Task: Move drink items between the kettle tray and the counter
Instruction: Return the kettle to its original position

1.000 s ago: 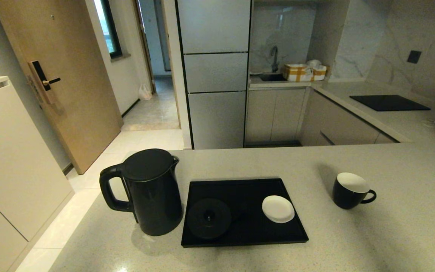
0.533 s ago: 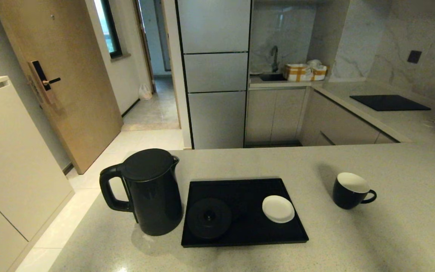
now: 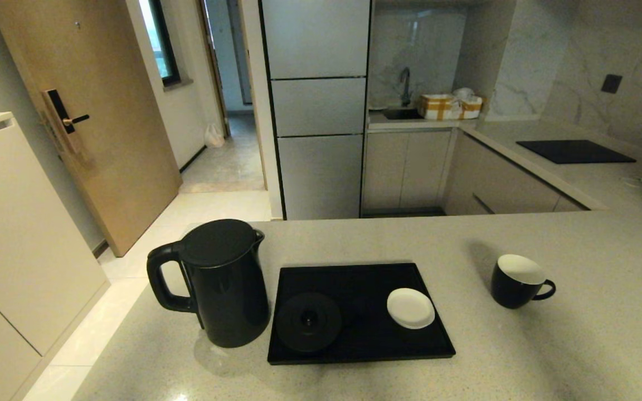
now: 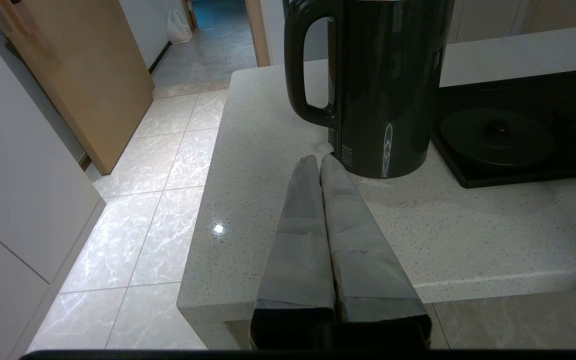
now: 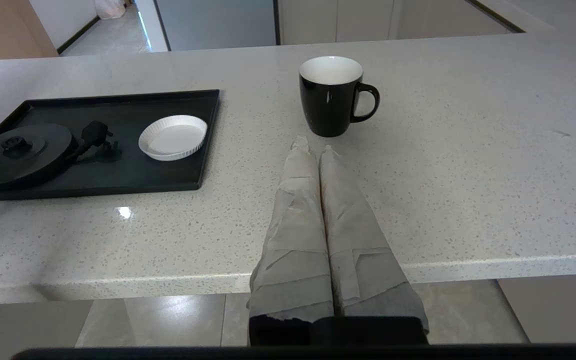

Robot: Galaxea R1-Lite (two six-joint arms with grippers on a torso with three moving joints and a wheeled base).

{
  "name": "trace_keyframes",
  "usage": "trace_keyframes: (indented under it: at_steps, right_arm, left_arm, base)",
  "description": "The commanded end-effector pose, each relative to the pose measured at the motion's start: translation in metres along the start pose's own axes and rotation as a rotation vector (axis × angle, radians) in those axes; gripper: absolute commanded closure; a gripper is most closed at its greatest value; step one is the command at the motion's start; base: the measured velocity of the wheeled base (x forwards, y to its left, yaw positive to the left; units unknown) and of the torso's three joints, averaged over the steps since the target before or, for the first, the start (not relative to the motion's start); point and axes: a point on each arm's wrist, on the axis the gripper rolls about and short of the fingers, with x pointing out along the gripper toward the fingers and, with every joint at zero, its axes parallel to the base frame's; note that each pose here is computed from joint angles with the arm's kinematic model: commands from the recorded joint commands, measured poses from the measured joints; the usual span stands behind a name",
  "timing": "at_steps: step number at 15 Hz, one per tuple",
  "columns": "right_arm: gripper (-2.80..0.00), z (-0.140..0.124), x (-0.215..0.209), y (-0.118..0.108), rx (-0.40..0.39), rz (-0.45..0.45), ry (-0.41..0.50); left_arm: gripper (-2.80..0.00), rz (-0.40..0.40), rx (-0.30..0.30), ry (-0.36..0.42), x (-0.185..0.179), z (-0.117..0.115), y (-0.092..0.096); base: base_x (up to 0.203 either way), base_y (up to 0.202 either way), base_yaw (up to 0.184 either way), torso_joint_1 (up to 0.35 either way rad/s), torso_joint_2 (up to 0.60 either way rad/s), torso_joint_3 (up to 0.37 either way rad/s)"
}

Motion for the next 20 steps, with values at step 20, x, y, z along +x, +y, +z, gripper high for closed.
trace_keyframes:
  at_steps: [20]
  right_arm:
    - [0.00, 0.0000, 0.0001, 0.0000, -0.001, 0.001, 0.001]
  left_arm:
    - [0.00, 0.000, 0.000, 0.002, 0.0001, 0.0000, 0.0000]
  base:
    - [0.000, 0.000, 0.000, 0.000, 0.00, 0.000]
